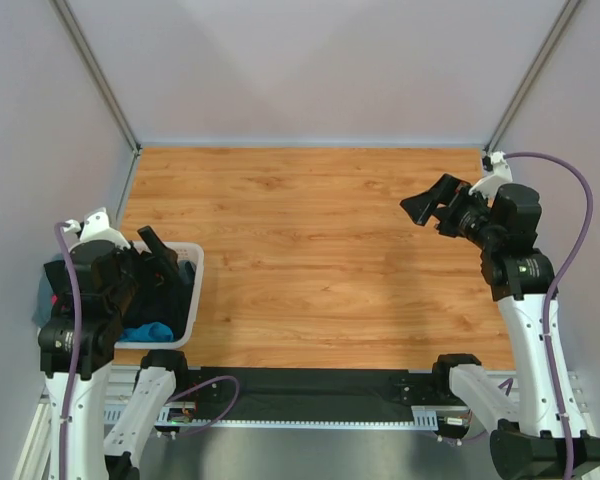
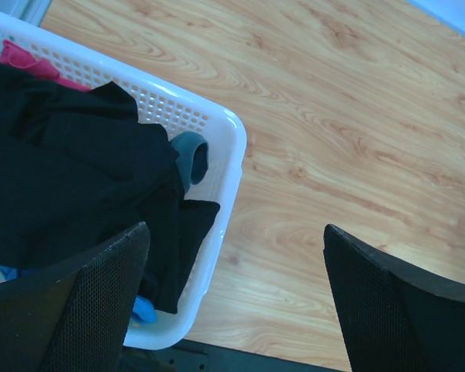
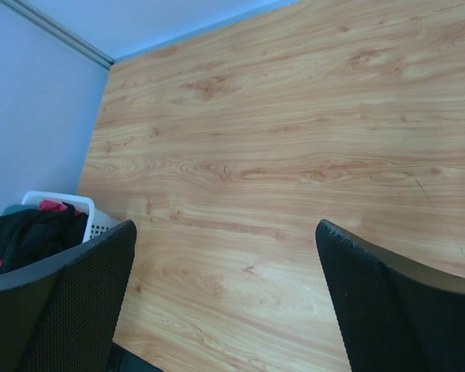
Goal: Fold and stack the t-shirts
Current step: Grab the tshirt from the pile
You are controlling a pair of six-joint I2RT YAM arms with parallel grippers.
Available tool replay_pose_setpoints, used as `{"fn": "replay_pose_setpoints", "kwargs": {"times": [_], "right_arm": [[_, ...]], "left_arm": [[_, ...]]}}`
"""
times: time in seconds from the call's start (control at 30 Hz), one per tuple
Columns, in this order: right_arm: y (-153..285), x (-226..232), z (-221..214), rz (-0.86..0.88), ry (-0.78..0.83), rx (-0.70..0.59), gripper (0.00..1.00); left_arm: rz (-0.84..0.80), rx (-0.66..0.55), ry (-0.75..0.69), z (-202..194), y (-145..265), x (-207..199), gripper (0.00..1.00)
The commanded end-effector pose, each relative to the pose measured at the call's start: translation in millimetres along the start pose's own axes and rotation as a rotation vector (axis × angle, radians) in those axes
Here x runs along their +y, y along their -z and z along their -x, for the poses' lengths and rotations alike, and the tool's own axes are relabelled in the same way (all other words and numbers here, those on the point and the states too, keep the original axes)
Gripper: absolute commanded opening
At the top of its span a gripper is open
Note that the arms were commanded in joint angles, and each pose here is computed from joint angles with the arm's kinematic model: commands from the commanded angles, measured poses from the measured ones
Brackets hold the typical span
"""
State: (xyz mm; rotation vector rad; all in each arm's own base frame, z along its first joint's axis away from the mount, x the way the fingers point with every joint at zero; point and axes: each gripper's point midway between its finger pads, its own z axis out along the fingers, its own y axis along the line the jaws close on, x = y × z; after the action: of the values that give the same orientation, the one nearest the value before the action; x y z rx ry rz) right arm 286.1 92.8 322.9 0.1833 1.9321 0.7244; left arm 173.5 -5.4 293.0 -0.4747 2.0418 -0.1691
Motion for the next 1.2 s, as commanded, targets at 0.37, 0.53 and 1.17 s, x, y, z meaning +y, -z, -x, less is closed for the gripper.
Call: {"fn": "replay_pose_setpoints", "kwargs": {"times": [0.37,0.53,1.17], "right_arm": [[6.0,2.6,0.3,0.013,0.002,-0.035,1.0],[7.2,3.4,-7.8,0.02,-0.015,-0.004,1.0],[2.9,-6.4,-22.7,0.002,-0.032,0.035,1.0]], "left_arm": [[0.159,0.068,0.173,-20.4,-21.1,19.3,0.95],[0.355,0.099,0.207,-21.7,-20.6,48.4,0.91],[0.606,0.023,0.388,-35.2,-66.2,109.9,0.79]]}}
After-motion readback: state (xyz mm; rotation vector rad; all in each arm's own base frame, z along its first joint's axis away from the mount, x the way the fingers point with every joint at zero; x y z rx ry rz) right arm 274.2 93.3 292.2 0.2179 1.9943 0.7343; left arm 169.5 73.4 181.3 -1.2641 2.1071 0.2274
